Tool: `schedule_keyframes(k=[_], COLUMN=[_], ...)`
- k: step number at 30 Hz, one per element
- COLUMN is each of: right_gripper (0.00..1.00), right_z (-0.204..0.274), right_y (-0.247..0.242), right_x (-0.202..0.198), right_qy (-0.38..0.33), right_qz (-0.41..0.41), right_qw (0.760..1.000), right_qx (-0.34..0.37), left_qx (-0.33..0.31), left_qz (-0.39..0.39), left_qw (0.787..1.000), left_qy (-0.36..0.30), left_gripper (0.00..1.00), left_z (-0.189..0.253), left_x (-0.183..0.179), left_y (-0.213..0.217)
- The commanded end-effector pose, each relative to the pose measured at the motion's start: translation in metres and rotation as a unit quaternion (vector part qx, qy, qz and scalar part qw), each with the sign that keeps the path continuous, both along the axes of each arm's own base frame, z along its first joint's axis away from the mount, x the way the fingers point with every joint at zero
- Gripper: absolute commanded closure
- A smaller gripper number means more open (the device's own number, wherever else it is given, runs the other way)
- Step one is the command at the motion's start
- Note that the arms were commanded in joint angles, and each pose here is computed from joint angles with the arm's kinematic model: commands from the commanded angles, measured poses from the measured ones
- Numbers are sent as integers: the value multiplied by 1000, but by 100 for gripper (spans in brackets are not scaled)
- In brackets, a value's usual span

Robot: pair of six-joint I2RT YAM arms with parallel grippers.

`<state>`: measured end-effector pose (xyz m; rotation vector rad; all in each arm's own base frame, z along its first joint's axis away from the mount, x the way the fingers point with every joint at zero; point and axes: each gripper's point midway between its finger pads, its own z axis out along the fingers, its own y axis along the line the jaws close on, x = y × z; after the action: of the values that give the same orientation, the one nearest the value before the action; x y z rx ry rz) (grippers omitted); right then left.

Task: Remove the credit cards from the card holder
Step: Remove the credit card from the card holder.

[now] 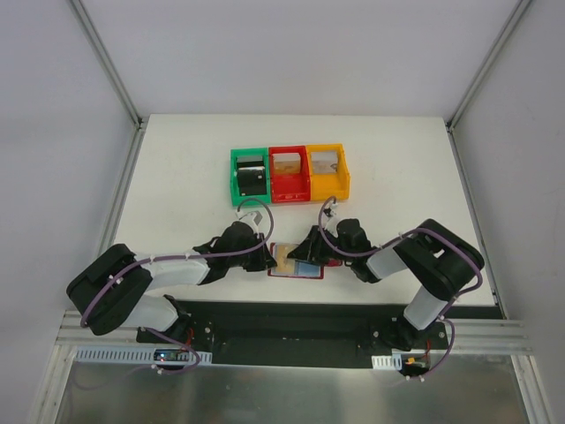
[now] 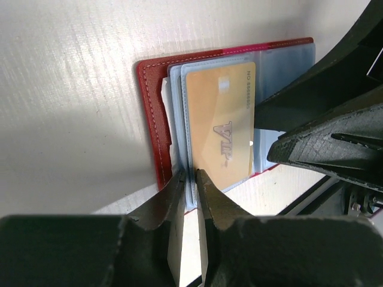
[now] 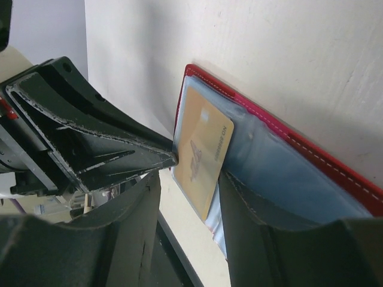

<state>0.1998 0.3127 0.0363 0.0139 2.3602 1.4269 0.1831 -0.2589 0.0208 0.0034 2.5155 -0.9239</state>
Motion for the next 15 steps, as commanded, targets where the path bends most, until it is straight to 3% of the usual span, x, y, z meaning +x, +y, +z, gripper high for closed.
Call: schedule_keyframes(k=[1,15], right_gripper=[54,53], right_z=[6,20], right_y=[10,19], right_x=[-26,-21], right_qy=[9,13], right_qz=[63,54], right_qw=[998,996], right_qx=[24,71], left_qx=[-2,-11], left_qz=[4,-6], left_qw=[999,1000], left_qy=[-33,-12], left_gripper=[88,89], left_z=[13,4], left_x=[11,9], left_y=[-1,-10])
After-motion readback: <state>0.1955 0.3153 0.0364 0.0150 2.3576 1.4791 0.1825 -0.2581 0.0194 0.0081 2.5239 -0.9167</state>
